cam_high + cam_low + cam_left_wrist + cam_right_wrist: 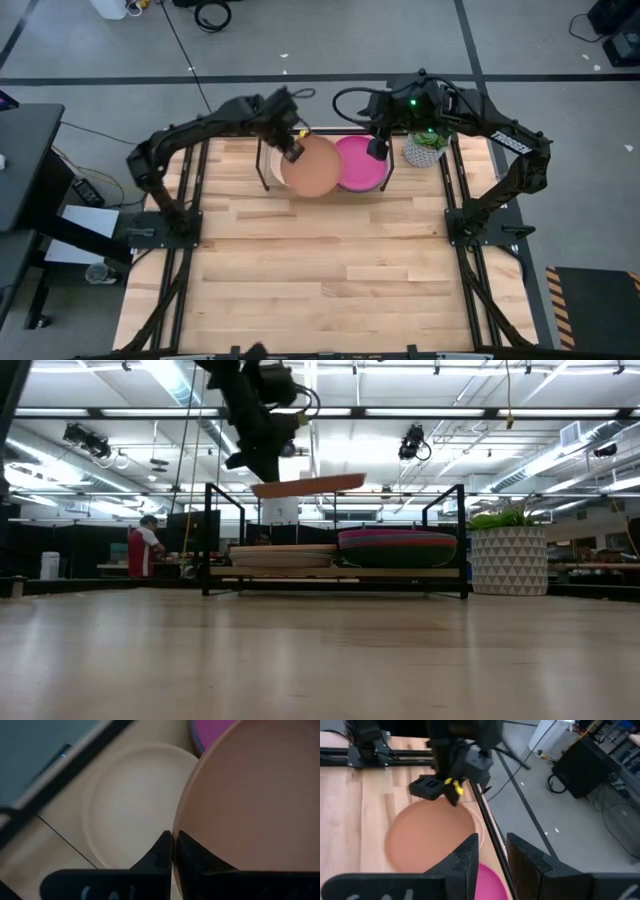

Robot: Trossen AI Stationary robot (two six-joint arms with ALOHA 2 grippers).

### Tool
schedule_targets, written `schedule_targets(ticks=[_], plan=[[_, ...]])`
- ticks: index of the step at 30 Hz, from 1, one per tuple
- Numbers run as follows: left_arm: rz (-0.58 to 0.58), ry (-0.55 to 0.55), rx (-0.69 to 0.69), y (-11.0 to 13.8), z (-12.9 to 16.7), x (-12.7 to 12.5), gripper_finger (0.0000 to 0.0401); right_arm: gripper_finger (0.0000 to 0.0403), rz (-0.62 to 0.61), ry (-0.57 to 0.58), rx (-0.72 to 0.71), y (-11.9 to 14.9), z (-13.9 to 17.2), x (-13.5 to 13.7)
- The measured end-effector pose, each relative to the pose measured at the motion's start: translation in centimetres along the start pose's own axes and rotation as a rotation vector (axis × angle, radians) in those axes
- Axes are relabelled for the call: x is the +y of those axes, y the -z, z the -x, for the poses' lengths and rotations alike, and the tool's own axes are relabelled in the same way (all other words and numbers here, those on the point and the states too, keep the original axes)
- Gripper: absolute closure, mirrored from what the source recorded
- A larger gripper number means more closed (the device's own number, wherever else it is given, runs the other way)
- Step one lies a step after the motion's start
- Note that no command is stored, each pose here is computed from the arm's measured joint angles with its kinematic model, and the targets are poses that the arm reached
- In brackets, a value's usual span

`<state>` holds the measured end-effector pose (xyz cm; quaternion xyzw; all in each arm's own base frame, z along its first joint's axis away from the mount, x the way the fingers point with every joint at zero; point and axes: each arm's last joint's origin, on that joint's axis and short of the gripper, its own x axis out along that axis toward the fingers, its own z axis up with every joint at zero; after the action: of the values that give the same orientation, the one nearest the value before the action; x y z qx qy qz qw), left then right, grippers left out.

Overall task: Place and stack plates onto a shelf
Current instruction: Stack the brown plate on top of the white plate on the shelf, then return to Home Position

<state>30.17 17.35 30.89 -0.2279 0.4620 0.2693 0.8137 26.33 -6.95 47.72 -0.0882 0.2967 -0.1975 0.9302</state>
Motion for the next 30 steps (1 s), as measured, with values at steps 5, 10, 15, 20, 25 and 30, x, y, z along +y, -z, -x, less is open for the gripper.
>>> schedule_targets(ticks=[5,10,15,20,25,30], plan=[[-0.082,-0.080,0.018,-3.0,-1.1,2.2,0.0387,0.0296,0.000,0.002,0.019,0.2,0.0,-0.2],[-0.184,-0.134,0.040,-3.9,-2.9,4.4,0.0386,0.0296,0.002,-0.003,0.028,0.3,0.1,-0.2],[-0.224,-0.181,0.161,-3.3,-5.4,6.3,0.0376,0.0296,-0.006,-0.002,0.019,0.4,0.7,-0.3],[-0.218,-0.182,0.183,-3.3,-6.5,6.9,0.0380,0.0296,-0.011,0.003,0.002,0.4,1.3,-0.4],[-0.226,-0.224,0.186,-3.3,-6.6,6.8,0.0349,0.0296,-0.011,0.008,-0.012,0.3,1.5,-0.5],[-0.231,-0.253,0.191,-3.3,-6.3,6.8,0.0296,0.0296,-0.009,0.009,-0.036,0.0,1.5,-0.5]])
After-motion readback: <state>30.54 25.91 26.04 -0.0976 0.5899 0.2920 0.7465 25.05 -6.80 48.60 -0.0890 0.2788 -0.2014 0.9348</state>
